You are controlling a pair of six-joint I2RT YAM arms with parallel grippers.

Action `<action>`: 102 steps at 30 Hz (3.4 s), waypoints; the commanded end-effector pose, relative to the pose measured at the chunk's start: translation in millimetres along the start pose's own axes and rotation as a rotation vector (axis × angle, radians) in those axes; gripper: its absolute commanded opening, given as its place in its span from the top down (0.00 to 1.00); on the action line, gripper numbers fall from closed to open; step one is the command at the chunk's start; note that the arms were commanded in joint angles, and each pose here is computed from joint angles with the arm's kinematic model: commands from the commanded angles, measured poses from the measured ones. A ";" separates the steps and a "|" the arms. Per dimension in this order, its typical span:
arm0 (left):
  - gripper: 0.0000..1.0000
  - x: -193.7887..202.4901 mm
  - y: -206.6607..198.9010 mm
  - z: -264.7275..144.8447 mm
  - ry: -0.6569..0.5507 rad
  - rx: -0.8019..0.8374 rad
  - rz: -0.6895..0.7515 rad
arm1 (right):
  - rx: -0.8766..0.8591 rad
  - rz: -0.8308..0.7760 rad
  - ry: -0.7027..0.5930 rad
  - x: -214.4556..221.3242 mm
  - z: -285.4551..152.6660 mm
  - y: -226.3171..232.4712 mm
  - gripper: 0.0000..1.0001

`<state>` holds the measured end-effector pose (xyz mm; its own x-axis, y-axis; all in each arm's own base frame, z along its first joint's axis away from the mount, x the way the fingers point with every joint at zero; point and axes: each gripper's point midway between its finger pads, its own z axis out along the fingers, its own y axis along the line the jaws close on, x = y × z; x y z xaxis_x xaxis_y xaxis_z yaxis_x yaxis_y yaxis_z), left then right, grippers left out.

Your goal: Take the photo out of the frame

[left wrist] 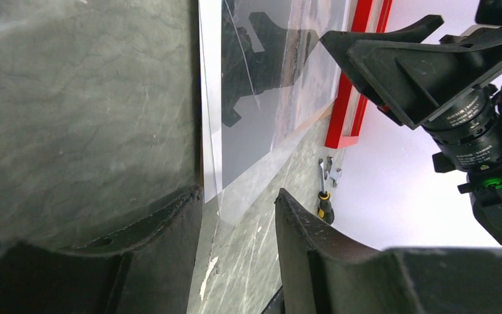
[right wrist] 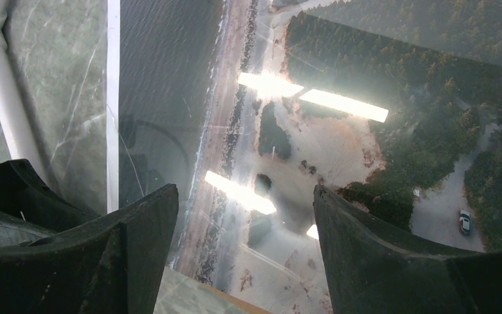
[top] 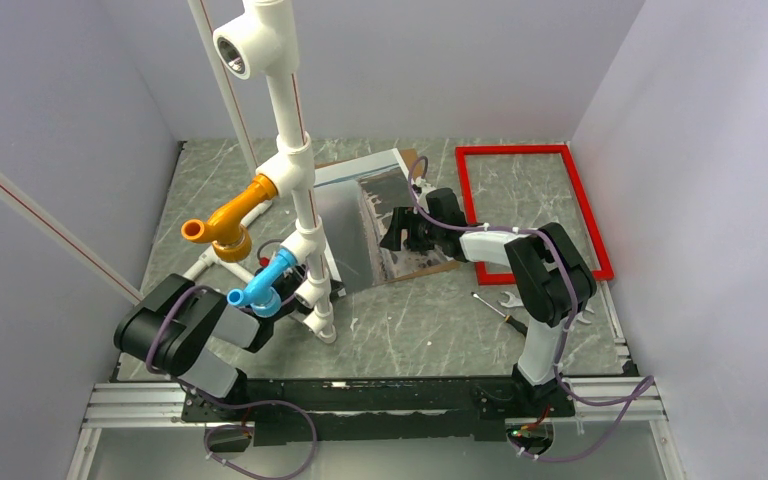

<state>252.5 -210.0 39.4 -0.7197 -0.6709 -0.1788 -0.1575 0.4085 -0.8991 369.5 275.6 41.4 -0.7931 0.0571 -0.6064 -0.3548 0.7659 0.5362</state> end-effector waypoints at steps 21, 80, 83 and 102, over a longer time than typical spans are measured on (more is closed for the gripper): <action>0.63 10.9 -19.9 1.5 0.062 0.078 0.005 | 0.030 0.025 0.101 30.8 4.3 -8.6 0.22; 1.00 -30.0 -68.7 -15.9 -0.033 -0.063 0.271 | 0.011 -0.202 -0.081 -14.8 -46.3 36.6 0.02; 1.00 -26.7 -80.8 -18.5 0.002 -0.050 0.269 | 0.013 -0.220 -0.113 -22.9 -60.2 47.0 0.01; 1.00 -37.5 -122.5 -52.1 0.006 -0.094 0.306 | -0.064 -0.500 -0.190 -4.7 -105.8 103.5 0.00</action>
<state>259.9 -207.4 152.8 -0.7678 -0.5180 -0.3772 -0.0395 0.6258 -0.7790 290.2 281.6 148.4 -0.5287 -0.1247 -0.8396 -0.6287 0.7221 0.2887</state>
